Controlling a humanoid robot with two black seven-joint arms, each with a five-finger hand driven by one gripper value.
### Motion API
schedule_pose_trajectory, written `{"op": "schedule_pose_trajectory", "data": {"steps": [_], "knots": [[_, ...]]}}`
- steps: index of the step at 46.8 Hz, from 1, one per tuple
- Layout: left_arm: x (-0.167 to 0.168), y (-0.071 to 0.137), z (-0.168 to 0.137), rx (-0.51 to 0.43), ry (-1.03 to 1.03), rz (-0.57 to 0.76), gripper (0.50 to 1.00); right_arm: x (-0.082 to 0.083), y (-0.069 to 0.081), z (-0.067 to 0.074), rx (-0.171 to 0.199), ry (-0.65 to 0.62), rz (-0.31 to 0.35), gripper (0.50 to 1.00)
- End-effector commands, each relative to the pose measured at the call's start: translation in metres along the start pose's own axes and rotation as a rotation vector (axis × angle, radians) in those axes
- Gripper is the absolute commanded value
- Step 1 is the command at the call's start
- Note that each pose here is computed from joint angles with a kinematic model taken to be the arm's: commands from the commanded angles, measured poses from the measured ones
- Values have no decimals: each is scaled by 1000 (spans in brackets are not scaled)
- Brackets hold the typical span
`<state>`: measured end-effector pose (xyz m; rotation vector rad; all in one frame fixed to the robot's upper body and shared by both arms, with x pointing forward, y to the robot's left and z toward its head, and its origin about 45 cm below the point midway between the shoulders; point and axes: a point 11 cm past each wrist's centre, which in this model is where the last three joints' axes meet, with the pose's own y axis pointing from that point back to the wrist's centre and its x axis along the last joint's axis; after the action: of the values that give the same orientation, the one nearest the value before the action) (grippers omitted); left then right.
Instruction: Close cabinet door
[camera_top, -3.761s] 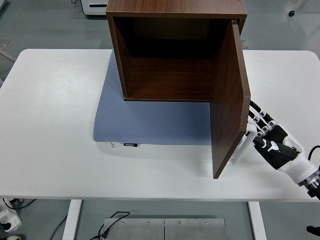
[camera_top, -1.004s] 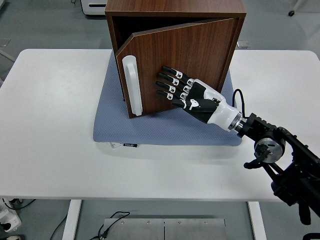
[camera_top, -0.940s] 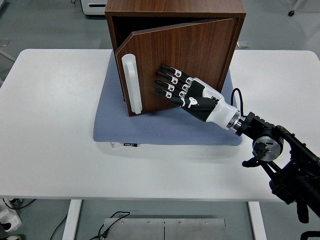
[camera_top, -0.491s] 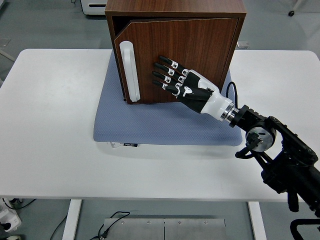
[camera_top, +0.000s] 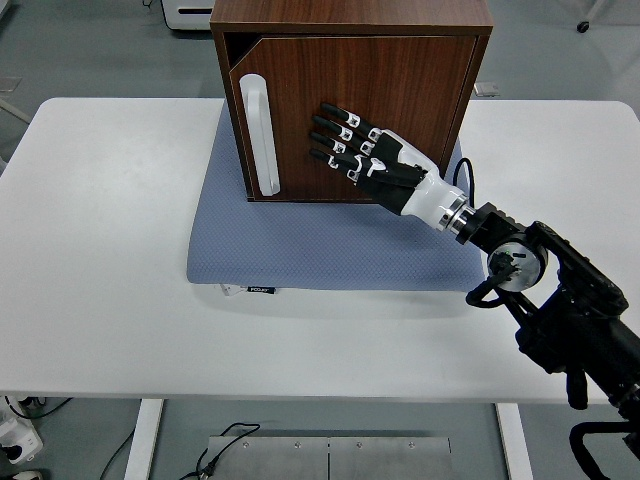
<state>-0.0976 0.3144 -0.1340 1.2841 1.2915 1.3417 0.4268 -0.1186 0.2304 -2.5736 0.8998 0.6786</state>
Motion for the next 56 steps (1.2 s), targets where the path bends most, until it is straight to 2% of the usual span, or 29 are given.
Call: {"op": "schedule_pose_trajectory", "data": {"steps": [1,10,21,31,40,45,56], "knots": [[0,0,0,0,0,0,1000,5,2,-4,15,-5,15,1000],[0,0,-1,2,0,0,1000,13,6,-10,40,-15,43,1000],[0,0,-1,2,0,2,1000,16,8,-8,40,-19,65,1000],[0,0,-1,2,0,0,1000,10,14,0,32,-27,35,1000],[0,0,-1,2,-1,0,1000,9,36,-4,32,0,26,1000],[0,0,0,0,-2,0,1000,9,49,-11,32,27,23,1000],[0,0,1,-2,-2,0,1000,13,81,-16,13,72,37,1000]]}}
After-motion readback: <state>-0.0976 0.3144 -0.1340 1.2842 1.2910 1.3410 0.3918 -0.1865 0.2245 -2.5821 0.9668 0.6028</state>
